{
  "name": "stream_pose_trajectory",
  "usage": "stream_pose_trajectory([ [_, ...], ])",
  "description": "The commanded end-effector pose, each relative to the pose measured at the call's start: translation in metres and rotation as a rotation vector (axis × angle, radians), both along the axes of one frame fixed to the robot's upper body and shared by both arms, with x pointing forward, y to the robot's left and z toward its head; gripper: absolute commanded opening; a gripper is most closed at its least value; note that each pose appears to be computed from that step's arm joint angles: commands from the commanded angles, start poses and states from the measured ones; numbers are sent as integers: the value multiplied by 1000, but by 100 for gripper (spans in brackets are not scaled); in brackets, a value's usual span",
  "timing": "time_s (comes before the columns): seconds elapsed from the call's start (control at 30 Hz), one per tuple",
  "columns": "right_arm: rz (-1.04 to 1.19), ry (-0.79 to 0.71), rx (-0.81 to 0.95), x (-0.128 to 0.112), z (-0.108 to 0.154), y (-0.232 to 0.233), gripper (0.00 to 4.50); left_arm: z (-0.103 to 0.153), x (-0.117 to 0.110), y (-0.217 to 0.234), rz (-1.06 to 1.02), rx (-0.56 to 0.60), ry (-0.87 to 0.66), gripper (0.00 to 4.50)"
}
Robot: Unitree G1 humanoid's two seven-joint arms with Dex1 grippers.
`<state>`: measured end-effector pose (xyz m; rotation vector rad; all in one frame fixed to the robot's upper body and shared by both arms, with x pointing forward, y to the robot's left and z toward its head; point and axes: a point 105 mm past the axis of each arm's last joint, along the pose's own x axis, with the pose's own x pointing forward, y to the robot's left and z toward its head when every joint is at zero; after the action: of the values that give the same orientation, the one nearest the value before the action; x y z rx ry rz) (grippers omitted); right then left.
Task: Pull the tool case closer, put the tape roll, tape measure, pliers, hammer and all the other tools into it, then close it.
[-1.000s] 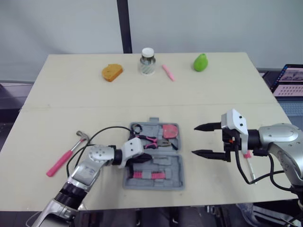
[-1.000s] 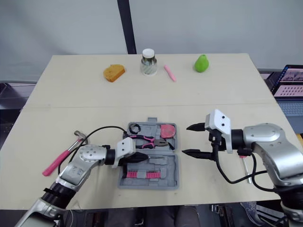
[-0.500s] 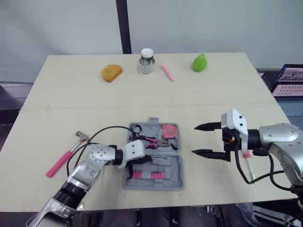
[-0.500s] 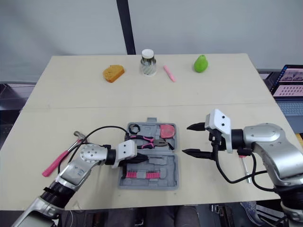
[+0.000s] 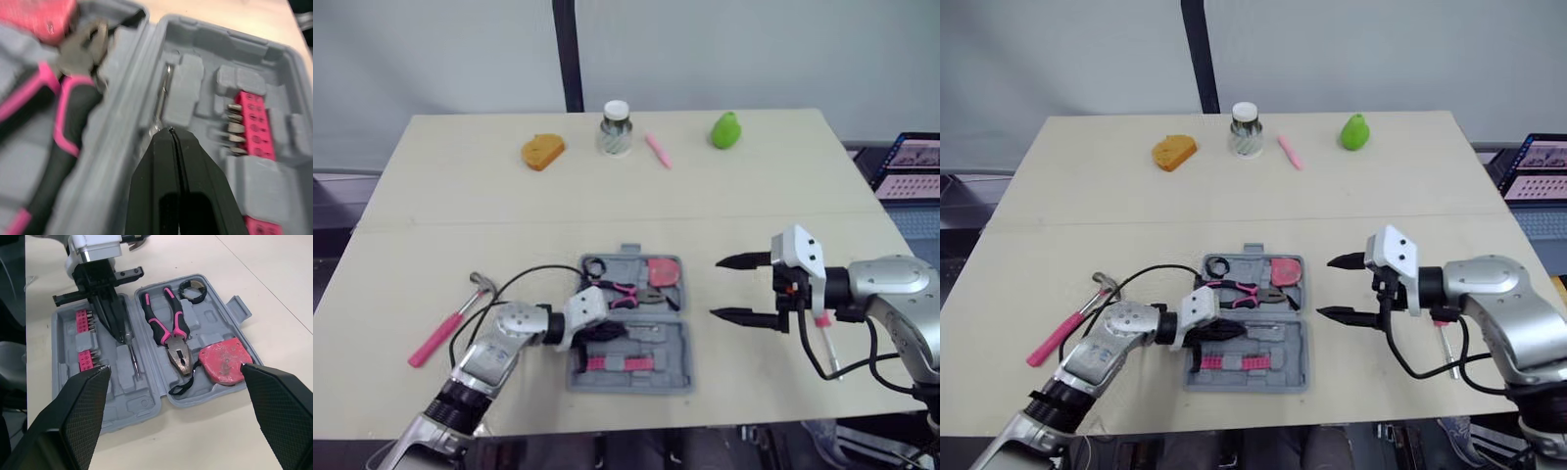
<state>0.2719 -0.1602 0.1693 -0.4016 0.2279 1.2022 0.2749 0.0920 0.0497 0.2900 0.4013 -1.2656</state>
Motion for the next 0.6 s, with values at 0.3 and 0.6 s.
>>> stream_pose_trajectory([
  [0.3, -422, 96, 144, 13, -17, -109, 450, 84, -7, 139, 481, -90, -92, 375],
  [0.6, -756, 137, 87, 7, -47, -210, 450, 81, -60, 266, 909, 23, -120, 446],
])
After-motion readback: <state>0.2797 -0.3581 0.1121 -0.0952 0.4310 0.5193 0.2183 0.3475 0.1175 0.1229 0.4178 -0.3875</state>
